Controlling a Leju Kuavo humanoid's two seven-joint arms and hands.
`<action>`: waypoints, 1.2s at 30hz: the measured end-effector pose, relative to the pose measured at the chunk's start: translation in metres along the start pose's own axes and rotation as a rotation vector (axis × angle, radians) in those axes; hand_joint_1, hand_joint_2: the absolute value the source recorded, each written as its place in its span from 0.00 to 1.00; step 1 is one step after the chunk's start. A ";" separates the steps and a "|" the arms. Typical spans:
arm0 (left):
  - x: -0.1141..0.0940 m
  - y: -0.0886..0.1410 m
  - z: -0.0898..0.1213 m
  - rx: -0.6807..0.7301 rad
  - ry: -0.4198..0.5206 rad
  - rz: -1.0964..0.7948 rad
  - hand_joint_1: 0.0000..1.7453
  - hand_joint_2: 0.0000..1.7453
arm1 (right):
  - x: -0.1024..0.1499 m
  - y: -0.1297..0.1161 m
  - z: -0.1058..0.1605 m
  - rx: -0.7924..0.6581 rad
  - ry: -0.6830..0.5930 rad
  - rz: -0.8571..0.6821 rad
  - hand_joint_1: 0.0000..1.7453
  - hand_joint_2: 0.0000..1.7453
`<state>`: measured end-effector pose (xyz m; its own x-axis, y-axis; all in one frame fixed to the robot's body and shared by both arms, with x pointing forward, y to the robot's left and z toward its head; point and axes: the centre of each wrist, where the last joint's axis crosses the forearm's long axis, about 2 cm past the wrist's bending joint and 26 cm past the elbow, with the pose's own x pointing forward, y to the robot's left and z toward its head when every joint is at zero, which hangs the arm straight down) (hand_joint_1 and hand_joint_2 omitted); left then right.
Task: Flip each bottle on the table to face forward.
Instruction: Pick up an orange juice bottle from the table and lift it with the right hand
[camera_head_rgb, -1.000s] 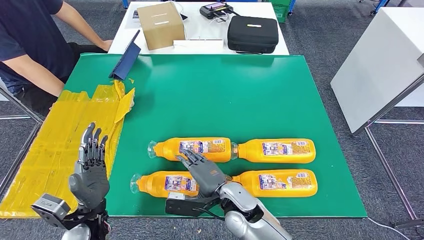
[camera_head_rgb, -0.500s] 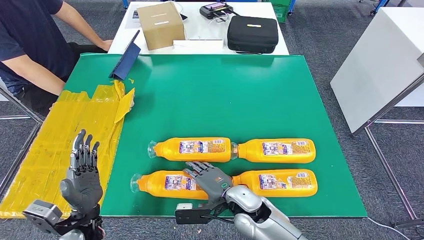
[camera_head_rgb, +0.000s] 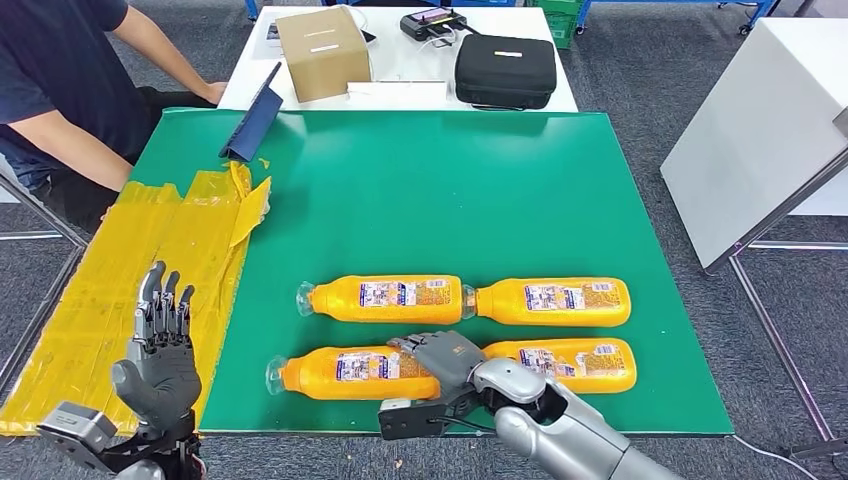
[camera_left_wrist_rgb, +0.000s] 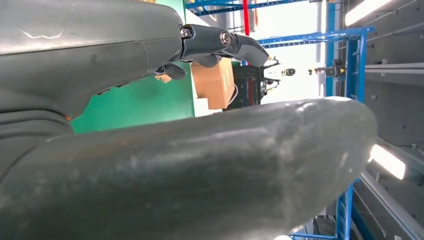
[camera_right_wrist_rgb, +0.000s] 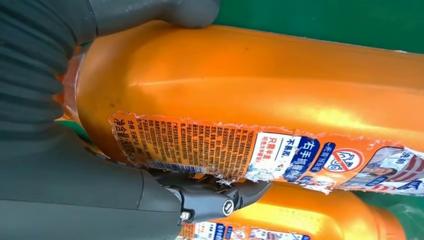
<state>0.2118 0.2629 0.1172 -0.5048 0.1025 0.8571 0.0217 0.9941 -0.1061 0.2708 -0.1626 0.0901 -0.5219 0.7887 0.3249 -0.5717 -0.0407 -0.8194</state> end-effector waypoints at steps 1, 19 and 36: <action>0.000 0.000 0.000 0.003 0.001 0.004 0.00 0.00 | -0.002 0.000 0.000 0.002 0.001 -0.003 1.00 1.00; -0.001 0.019 -0.001 0.385 0.045 0.091 0.00 0.75 | -0.001 0.005 -0.001 -0.155 -0.005 -0.228 1.00 1.00; 0.002 0.002 -0.003 0.192 0.130 0.412 0.00 1.00 | 0.072 0.004 0.015 -0.685 -0.276 -0.661 1.00 1.00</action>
<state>0.2137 0.2655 0.1200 -0.3748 0.5026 0.7791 0.0313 0.8467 -0.5311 0.2215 -0.1156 0.1176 -0.4089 0.3512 0.8423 -0.3570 0.7879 -0.5018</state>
